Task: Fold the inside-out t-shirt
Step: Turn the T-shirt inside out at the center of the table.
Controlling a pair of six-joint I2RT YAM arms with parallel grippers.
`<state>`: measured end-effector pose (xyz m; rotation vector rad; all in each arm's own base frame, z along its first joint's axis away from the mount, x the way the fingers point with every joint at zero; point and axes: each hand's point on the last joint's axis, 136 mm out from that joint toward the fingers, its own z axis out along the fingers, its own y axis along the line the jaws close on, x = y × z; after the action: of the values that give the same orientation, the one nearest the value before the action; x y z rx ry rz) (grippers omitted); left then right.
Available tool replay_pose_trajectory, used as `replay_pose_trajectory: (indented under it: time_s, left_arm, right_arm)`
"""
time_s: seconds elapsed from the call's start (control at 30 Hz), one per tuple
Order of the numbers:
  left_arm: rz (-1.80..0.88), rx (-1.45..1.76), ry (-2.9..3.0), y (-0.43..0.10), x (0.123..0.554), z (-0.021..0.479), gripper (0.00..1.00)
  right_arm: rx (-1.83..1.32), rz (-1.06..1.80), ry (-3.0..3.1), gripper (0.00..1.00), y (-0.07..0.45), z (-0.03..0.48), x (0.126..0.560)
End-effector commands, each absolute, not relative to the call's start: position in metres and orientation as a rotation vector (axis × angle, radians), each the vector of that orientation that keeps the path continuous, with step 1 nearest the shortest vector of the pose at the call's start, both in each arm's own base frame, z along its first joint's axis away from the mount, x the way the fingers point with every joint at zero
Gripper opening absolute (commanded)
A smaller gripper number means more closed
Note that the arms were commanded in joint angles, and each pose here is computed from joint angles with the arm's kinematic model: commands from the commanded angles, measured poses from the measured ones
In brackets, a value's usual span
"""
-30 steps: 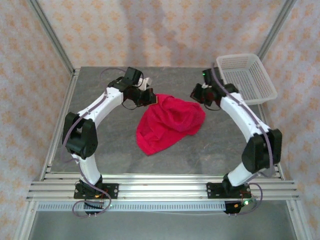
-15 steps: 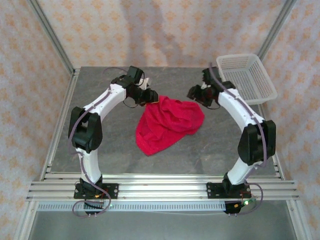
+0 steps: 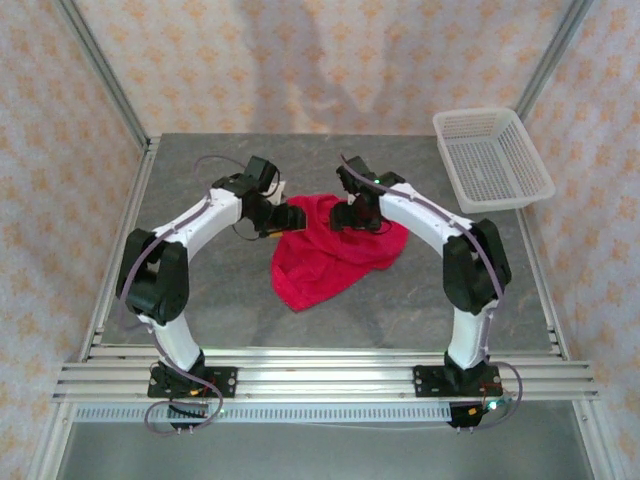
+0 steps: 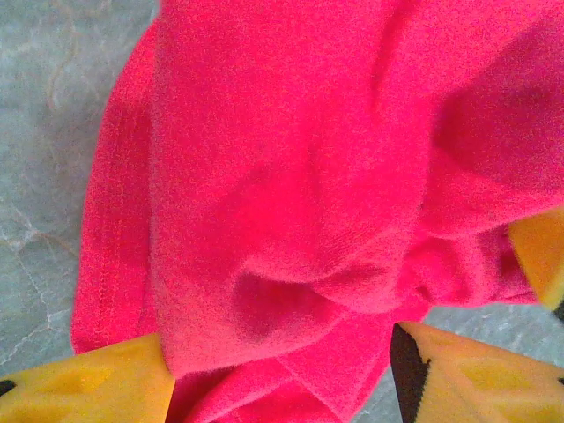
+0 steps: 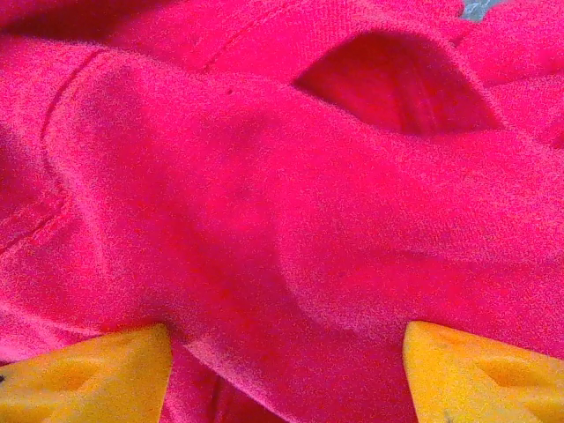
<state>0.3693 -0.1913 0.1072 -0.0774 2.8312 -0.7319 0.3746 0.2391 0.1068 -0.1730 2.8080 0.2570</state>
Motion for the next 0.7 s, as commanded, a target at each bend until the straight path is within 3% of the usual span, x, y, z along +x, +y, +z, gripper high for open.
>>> replay_pose_trajectory:
  time_s: [0.0,0.1,0.2,0.33,0.67]
  left_arm:
    - [-0.768,-0.101,2.795,-0.203,0.382,0.09,0.66]
    - [-0.778,-0.101,2.791,-0.218,0.393,0.078,0.59]
    - [-0.785,-0.119,2.779,-0.225,0.407,0.071,0.38]
    - [-0.709,-0.089,2.784,-0.216,0.412,0.082,0.02]
    - [-0.63,-0.113,2.725,-0.175,0.402,0.131,0.0]
  right_arm:
    - [-0.185,0.015,2.763,0.56,0.215,0.114,0.393]
    - [-0.169,-0.003,2.746,0.23,0.213,0.122,0.396]
    - [-0.154,-0.003,2.724,0.0,0.209,0.135,0.394]
    - [-0.128,-0.05,2.683,0.0,0.192,0.16,0.39]
    - [0.017,0.036,2.576,0.0,0.148,0.213,0.386]
